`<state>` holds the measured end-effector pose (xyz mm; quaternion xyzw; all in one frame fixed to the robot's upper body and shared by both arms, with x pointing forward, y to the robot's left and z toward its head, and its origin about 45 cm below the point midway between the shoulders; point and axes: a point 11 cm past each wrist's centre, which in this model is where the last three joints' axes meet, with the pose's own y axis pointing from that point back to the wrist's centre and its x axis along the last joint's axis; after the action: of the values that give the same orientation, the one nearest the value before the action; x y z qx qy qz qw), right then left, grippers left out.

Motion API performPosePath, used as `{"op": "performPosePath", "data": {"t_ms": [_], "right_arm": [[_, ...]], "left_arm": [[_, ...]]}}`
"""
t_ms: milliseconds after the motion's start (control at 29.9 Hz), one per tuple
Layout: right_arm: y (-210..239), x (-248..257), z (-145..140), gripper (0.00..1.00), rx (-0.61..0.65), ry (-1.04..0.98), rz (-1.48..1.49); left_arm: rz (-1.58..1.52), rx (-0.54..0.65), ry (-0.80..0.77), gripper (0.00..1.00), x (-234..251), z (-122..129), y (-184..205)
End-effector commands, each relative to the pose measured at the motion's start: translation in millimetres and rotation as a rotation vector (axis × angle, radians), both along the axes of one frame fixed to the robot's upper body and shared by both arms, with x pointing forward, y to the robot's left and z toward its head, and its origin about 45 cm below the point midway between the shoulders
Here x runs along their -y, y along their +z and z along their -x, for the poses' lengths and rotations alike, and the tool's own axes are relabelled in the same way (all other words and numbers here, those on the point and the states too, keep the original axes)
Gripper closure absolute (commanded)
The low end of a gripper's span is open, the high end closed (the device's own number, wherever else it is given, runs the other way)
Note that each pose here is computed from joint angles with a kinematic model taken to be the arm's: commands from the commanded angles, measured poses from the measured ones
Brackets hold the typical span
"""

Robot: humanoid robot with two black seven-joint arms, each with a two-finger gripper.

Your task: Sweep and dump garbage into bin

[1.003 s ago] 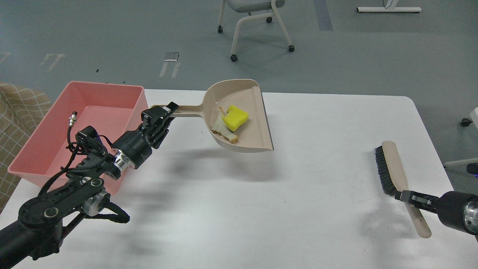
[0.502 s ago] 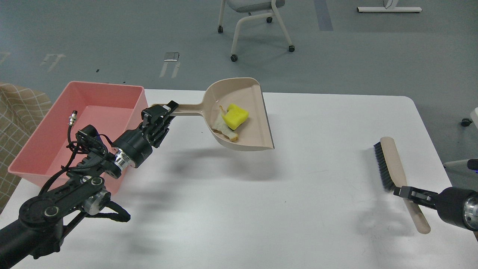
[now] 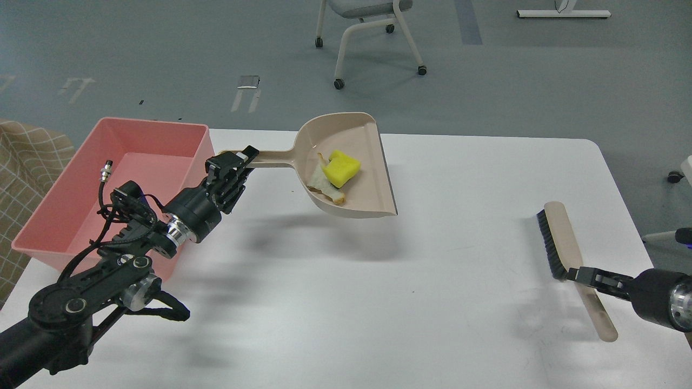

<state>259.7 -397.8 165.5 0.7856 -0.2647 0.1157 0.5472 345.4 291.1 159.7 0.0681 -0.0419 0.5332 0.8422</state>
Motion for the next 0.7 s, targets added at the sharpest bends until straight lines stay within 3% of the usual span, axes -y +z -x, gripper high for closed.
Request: {"op": "performPosePath", "data": {"t_ms": [0, 267, 468, 669], "right_arm": [[1.9, -0.2, -1.8, 0.48, 0.007, -0.001, -0.003], [30.7, 1.2, -20.9, 0.35, 0.105, -0.017, -0.022], [91.5, 11.3, -53.0, 0.21, 0.287, -0.115, -0.148], [144.7, -13.0, -96.4, 0.08, 0.497, -0.216, -0.524]], "left_arm": [[0.0, 0.002, -0.001, 0.81, -0.4, 0.1, 0.4], [-0.003, 0.008, 0.002, 0.81, -3.6, -0.2, 1.9], [0.008, 0.024, 0.022, 0.81, -10.7, -4.6, 9.4], [0.06, 0.039, 0.085, 0.81, -27.3, -11.4, 21.9]]}}
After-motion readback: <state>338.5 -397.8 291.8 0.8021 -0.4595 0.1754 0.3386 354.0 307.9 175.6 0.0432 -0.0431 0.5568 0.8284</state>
